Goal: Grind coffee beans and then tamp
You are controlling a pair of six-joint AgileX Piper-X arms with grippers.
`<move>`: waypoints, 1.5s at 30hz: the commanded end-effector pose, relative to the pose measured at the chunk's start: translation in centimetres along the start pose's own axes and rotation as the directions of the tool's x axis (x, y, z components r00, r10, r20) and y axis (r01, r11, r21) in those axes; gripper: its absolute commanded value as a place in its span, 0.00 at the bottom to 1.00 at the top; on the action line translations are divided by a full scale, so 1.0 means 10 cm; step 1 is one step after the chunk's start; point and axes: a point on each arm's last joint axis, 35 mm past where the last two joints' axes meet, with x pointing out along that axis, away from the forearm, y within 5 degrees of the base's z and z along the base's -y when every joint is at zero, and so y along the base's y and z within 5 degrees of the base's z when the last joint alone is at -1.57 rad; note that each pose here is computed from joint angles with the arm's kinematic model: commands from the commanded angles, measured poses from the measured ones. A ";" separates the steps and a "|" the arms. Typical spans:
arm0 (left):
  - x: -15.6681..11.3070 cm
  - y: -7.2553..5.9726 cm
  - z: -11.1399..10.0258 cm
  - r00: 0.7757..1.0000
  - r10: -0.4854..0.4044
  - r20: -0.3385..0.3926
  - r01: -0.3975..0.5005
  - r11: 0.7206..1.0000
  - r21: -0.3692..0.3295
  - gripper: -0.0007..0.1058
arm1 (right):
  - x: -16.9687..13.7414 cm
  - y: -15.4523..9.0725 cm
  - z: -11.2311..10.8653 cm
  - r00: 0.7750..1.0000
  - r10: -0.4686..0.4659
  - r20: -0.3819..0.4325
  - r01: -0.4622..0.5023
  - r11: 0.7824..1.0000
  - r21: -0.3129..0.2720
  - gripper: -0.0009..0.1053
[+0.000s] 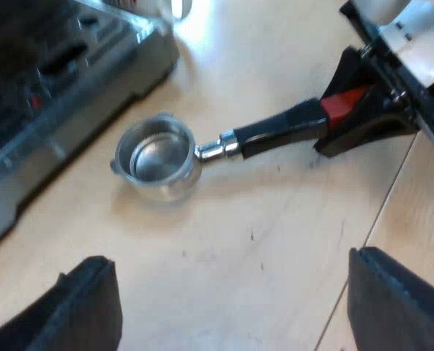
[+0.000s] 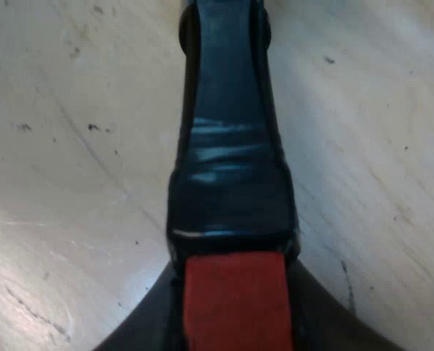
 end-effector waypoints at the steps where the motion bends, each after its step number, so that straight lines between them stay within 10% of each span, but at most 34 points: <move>1: 0.08 0.03 0.06 0.999 0.010 -0.040 -0.011 1.000 -0.018 0.63 | 0.02 -0.01 -0.02 0.998 -0.016 0.064 0.014 1.000 0.021 0.01; 34: 0.34 0.14 0.15 0.989 -0.004 -0.151 -0.005 0.998 -0.062 0.63 | 0.28 -0.06 -0.34 0.999 0.005 0.047 -0.009 0.996 0.091 0.01; 45: 0.34 0.14 0.15 0.989 -0.004 -0.151 -0.005 0.998 -0.062 0.63 | 0.28 -0.05 -0.34 0.999 0.025 0.046 -0.029 0.995 0.098 0.58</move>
